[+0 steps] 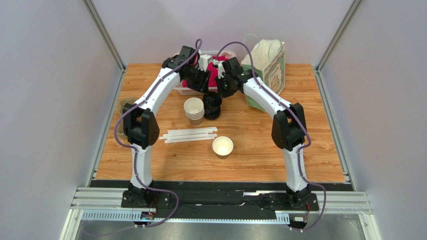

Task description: Pack the takeout coffee

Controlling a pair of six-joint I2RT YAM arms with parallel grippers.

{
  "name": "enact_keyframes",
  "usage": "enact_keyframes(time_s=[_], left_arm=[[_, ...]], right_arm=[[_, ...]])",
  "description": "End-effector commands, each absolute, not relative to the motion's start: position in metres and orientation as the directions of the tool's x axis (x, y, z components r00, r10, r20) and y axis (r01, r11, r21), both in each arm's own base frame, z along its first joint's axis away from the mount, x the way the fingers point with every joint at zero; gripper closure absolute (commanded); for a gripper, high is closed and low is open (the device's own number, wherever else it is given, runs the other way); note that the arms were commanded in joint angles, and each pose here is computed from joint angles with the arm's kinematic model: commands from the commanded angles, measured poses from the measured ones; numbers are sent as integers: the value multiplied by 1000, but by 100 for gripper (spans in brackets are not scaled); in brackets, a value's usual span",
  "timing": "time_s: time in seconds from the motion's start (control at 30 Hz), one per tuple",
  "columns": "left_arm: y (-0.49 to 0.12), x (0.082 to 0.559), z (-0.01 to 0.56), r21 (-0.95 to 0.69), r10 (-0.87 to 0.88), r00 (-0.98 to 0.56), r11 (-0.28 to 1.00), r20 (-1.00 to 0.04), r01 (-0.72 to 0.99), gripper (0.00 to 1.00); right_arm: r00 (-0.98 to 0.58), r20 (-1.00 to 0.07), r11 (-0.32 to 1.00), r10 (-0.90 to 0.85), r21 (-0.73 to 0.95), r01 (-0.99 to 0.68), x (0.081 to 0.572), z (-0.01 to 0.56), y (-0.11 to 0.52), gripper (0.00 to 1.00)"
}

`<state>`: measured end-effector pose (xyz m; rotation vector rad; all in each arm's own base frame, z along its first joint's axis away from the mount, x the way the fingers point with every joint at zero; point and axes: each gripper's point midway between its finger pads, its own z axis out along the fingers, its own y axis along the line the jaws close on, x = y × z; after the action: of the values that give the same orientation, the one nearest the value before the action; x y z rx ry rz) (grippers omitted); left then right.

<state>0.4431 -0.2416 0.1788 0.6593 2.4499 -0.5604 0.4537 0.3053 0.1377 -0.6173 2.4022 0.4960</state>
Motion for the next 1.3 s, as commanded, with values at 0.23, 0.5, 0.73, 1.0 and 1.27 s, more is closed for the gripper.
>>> enact_keyframes(time_s=[0.23, 0.5, 0.73, 1.0, 1.27], left_arm=[[-247, 448, 172, -230, 335, -740, 806, -583, 546, 55], [-251, 449, 166, -225, 347, -739, 802, -578, 553, 58], [-252, 451, 158, -216, 356, -742, 806, -568, 552, 60], [-257, 449, 152, -209, 368, -744, 805, -558, 555, 64], [-254, 449, 149, -201, 366, -749, 813, -552, 546, 87]], right_arm=[[-660, -701, 821, -270, 190, -538, 459, 170, 312, 100], [-660, -701, 821, -268, 192, -537, 460, 169, 313, 100], [-662, -700, 824, -269, 189, -534, 461, 167, 313, 100], [-663, -700, 823, -266, 193, -534, 461, 168, 314, 100], [-668, -697, 825, -261, 198, -529, 461, 167, 313, 100]])
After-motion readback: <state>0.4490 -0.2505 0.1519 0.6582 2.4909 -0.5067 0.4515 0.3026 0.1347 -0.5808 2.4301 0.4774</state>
